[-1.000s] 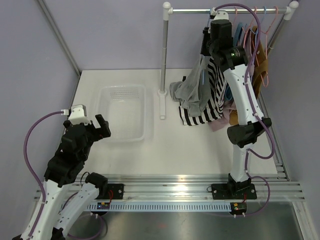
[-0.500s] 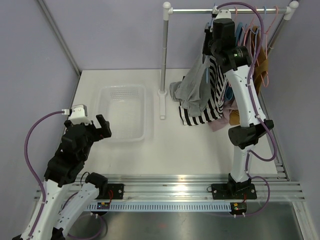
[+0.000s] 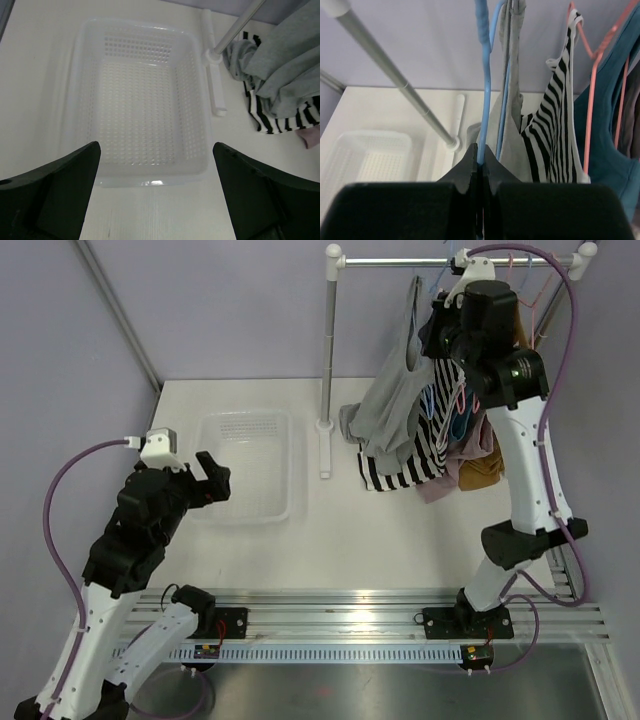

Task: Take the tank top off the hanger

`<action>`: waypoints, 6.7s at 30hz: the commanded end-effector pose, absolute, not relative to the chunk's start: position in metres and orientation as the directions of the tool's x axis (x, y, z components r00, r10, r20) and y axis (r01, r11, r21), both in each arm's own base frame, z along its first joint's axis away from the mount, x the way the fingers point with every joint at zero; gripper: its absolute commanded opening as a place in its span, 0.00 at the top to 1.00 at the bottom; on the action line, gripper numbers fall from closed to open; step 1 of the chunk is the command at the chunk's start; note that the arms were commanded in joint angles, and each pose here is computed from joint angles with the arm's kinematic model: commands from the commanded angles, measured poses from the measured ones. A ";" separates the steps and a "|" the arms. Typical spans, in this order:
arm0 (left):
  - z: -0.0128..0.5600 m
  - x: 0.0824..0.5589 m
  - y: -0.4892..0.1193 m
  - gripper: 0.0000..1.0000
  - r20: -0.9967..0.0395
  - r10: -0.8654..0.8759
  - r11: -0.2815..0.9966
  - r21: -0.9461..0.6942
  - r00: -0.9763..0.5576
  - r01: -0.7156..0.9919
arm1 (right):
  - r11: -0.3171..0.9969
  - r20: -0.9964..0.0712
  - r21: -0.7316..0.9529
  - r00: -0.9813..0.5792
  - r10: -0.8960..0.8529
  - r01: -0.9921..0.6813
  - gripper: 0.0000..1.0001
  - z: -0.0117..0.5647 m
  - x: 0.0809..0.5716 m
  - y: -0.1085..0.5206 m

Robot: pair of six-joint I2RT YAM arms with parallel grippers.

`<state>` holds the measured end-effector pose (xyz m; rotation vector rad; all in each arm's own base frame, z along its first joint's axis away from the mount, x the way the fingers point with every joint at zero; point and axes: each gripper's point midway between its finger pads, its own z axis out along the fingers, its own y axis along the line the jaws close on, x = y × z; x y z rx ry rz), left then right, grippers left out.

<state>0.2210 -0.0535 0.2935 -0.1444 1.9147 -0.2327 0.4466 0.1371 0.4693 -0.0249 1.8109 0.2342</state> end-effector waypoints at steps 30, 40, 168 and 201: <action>0.475 0.308 -0.359 0.30 -0.997 -0.059 0.778 -0.074 -0.045 0.624 | 0.667 -0.924 0.339 -0.367 0.106 -0.663 1.00 0.490 0.159 0.155; 0.473 0.308 -0.369 0.22 -0.996 -0.065 0.760 -0.088 -0.059 0.643 | 0.693 -0.925 0.332 -0.364 0.108 -0.640 1.00 0.487 0.165 0.152; 0.294 0.209 -0.216 0.01 -0.878 -0.085 0.831 -0.323 -0.470 0.453 | 0.933 -0.912 0.259 -0.381 0.150 -0.251 1.00 0.446 0.350 0.139; 0.217 0.245 -0.350 0.01 -0.865 0.113 0.801 -0.212 -0.490 0.560 | 0.896 -0.940 0.261 -0.306 0.151 -0.359 0.01 0.487 0.409 0.141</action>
